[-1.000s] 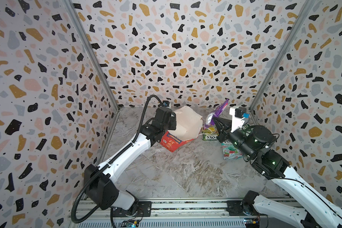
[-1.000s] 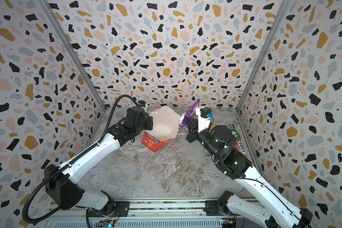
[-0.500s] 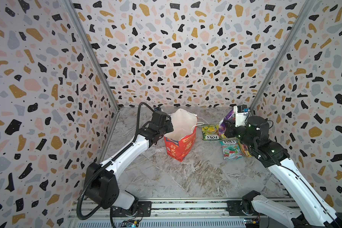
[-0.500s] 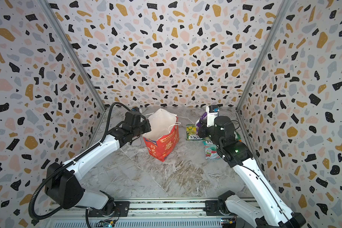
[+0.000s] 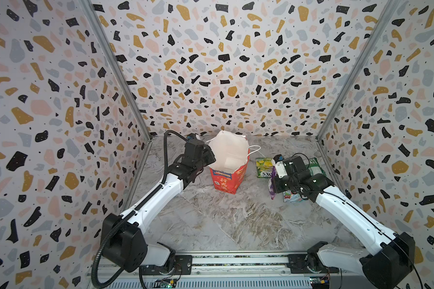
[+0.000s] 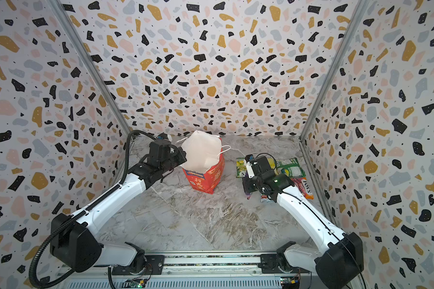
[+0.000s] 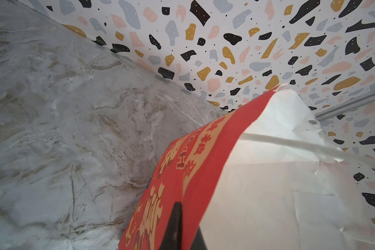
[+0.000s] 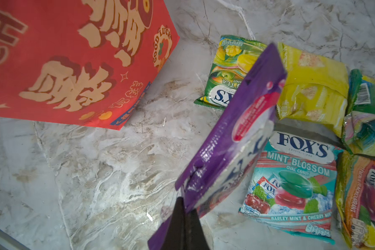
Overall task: Take the snacks out of the paper bag
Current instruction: Place the paper bag at the top-center of the table.
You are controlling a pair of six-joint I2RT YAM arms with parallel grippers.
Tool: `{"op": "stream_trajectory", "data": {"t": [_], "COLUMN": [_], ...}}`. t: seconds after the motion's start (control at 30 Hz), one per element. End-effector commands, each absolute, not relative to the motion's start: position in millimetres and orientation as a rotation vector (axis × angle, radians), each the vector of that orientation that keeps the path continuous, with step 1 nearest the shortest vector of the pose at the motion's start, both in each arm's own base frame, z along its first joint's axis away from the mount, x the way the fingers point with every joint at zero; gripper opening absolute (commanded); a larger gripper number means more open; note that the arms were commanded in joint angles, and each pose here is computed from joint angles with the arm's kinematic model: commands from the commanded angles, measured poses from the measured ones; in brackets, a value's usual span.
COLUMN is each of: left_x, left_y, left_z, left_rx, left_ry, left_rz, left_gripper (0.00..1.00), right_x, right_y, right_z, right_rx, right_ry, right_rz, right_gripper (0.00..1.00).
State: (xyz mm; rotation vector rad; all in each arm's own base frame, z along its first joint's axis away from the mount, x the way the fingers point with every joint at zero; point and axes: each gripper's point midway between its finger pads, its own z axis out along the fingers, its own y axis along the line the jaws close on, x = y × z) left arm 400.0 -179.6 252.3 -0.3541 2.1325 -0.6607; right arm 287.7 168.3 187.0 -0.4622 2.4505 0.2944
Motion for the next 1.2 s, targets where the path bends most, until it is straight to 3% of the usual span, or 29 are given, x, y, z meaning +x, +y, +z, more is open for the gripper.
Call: {"op": "stream_trajectory", "data": {"t": [0.0, 0.17, 0.3, 0.5, 0.87, 1.17], "left_x": [403.0, 401.0, 397.8, 390.8, 361.5, 362.9], "left_y": [-180.3, -181.3, -179.7, -171.5, -127.7, -94.4], "left_z": [250.5, 254.3, 267.8, 287.1, 356.1, 251.6], "left_rx": [-0.367, -0.349, -0.322, -0.236, -0.184, -0.282], "left_ry": [2.106, 2.095, 2.063, 2.056, 1.875, 2.034], "left_rz": [-0.699, -0.711, -0.714, -0.632, -0.477, -0.365], "left_gripper": [0.0, 0.06, 0.23, 0.41, 0.47, 0.46], "right_x": [294.1, 299.4, 306.1, 309.4, 296.9, 287.2], "right_y": [167.2, 165.6, 158.4, 157.9, 157.1, 145.6], "right_z": [187.5, 165.5, 149.5, 133.2, 156.9, 157.9], "right_rx": [-0.475, -0.491, -0.485, -0.493, -0.395, -0.241], "right_ry": [2.436, 2.484, 2.507, 2.554, 2.57, 2.616], "right_rz": [0.205, 0.129, 0.037, -0.074, -0.039, -0.051], "right_gripper": [0.0, 0.0, 0.0, 0.0, 0.0, 0.0]}}
